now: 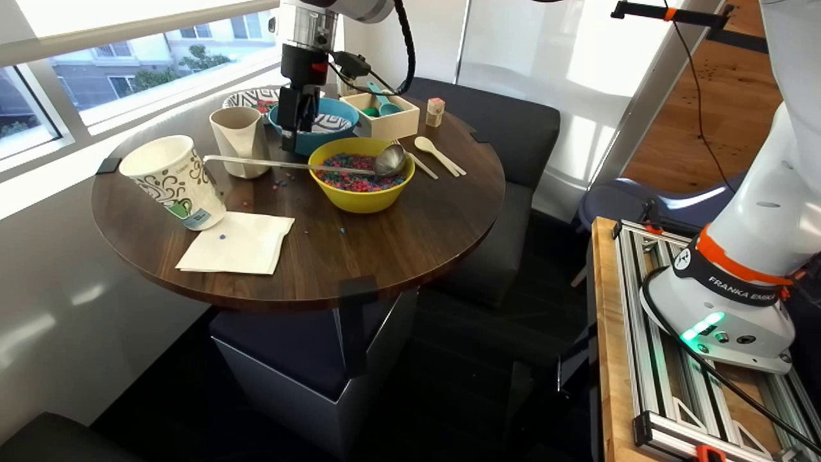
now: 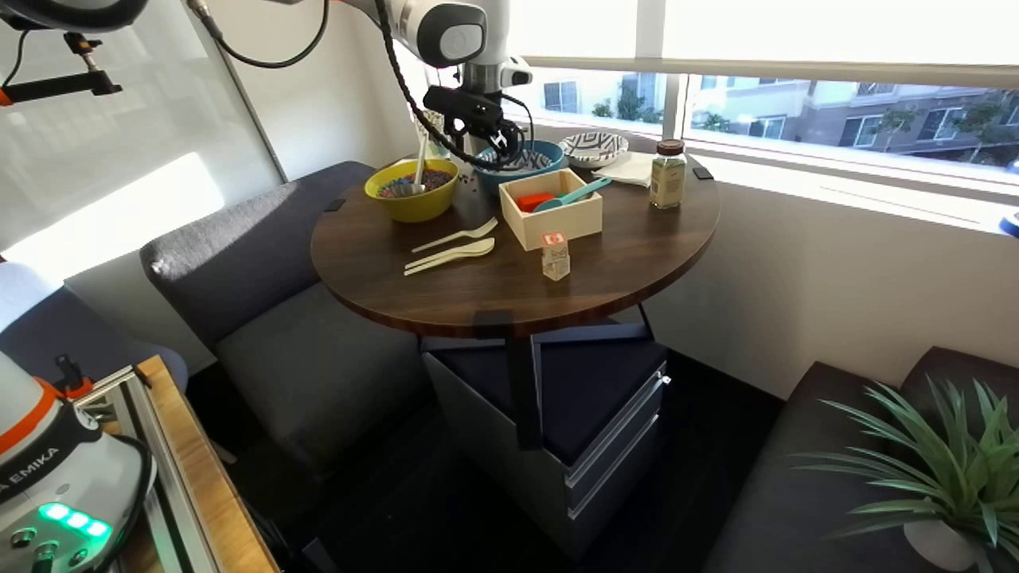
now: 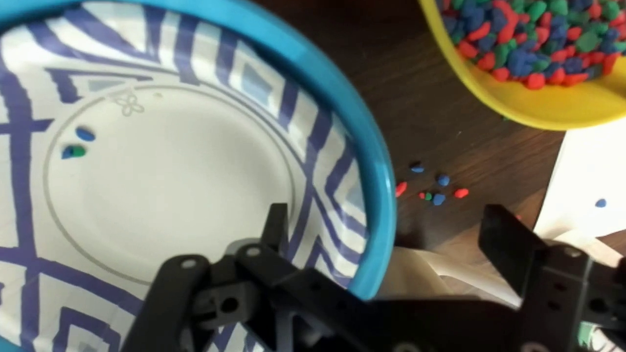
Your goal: Remove the white plate from the blue bowl and put it on the right side of the table
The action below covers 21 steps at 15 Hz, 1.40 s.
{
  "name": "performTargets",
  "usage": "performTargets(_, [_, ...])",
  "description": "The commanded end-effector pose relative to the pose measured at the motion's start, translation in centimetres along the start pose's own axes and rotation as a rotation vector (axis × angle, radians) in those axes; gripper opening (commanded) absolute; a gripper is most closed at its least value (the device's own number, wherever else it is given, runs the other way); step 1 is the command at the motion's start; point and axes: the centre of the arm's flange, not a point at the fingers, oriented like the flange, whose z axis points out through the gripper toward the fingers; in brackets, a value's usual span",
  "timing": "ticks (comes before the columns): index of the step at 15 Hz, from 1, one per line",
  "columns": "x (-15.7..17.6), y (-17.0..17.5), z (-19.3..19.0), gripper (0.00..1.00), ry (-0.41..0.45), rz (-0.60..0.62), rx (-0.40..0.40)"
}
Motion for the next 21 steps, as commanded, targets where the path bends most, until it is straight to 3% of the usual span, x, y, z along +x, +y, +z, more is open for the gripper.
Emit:
performTargets(1, [1.3, -0.1, 0.6, 1.0, 0.01, 0.009, 0.017])
performTargets(14, [1.8, -0.9, -2.1, 1.0, 0.074, -0.001, 0.045])
performTargets(21, [1.7, -0.3, -2.2, 1.0, 0.096, 0.116, 0.111])
